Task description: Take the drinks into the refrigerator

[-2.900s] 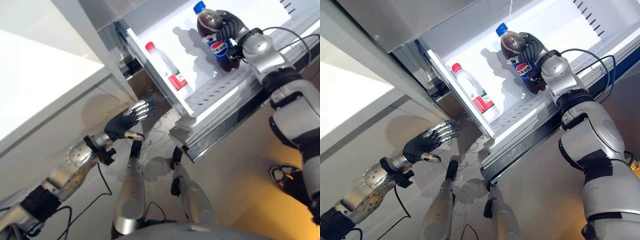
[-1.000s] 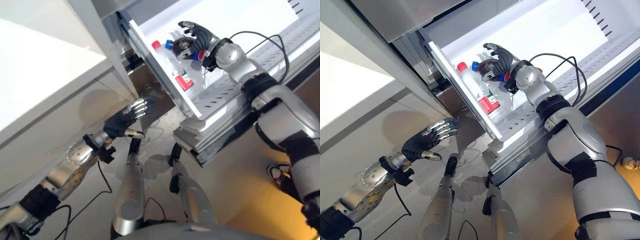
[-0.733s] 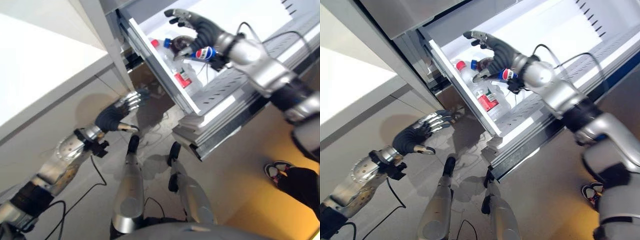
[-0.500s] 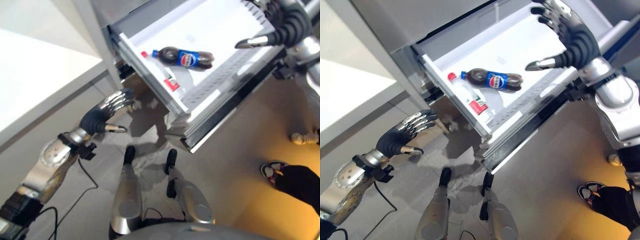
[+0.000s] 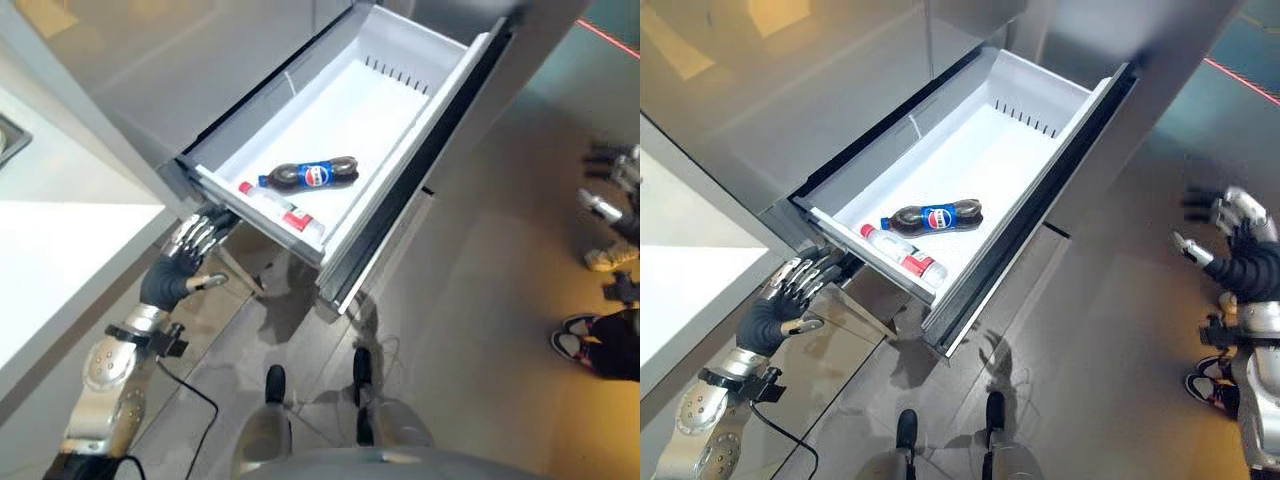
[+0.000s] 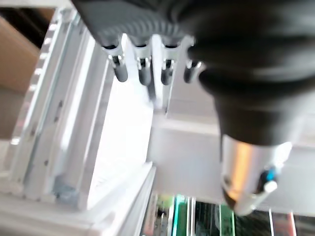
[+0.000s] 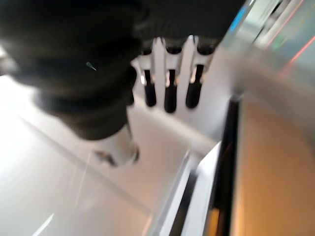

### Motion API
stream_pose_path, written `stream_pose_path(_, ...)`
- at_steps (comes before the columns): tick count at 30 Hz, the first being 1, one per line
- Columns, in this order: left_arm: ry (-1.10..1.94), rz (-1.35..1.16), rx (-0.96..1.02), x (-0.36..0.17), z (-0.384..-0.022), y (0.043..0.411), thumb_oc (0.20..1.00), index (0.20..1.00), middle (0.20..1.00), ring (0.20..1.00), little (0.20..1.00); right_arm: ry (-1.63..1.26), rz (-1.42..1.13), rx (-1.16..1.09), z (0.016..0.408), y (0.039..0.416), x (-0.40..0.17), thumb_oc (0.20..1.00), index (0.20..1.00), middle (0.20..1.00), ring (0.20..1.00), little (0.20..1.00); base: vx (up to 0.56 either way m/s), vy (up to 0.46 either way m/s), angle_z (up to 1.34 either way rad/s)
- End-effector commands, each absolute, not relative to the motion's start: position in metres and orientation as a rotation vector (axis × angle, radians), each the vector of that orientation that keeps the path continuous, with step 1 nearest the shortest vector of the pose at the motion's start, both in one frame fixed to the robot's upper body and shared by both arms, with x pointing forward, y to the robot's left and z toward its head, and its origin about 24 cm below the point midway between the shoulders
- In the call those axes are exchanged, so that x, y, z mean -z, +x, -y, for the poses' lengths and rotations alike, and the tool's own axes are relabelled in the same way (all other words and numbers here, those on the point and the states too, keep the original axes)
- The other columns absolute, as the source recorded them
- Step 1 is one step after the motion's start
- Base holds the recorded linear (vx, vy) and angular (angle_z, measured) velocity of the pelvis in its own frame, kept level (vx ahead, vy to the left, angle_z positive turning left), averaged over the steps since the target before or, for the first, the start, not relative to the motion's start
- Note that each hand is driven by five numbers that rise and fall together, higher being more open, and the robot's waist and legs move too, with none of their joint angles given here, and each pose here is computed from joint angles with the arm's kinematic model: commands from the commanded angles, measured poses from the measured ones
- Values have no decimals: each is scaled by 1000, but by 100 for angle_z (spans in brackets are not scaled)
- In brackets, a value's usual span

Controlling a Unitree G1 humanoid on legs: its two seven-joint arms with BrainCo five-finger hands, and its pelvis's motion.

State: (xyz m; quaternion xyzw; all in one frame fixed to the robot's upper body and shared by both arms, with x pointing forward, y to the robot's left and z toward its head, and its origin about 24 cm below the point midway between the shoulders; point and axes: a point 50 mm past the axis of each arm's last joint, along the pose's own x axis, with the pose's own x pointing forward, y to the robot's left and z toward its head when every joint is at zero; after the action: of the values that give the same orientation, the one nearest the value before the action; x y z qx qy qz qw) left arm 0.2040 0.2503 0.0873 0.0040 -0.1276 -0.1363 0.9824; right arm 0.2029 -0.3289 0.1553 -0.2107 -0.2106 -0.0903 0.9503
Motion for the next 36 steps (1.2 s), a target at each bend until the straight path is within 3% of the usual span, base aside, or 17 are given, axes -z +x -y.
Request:
stream_pose_path(1,89,346,247,-104,-260,202,1000,1000,1000,1000,1000,-383,422,197,330,211,-145,200,200,200,200,200,-2,9,-5)
stream_pose_path(6,55,405,243,-109,-251,208,1000,1000,1000,1000,1000,-440,154,136,323,220,-89,200,200,200,200,200,-1,-6,-9)
stream_pose_path(16,56,479,299,-121,-232,216,1000,1000,1000,1000,1000,-518,-4,-96,286,250,-53,200,200,200,200,200,0,0,0)
stream_pose_path(25,14,545,374,-133,-213,223,1000,1000,1000,1000,1000,-489,15,-318,225,290,-47,200,200,200,200,200,-15,-27,13)
stream_pose_path(36,-8,589,485,-144,-196,221,1000,1000,1000,1000,1000,-601,207,-552,163,320,-90,200,200,200,200,200,1,-43,22)
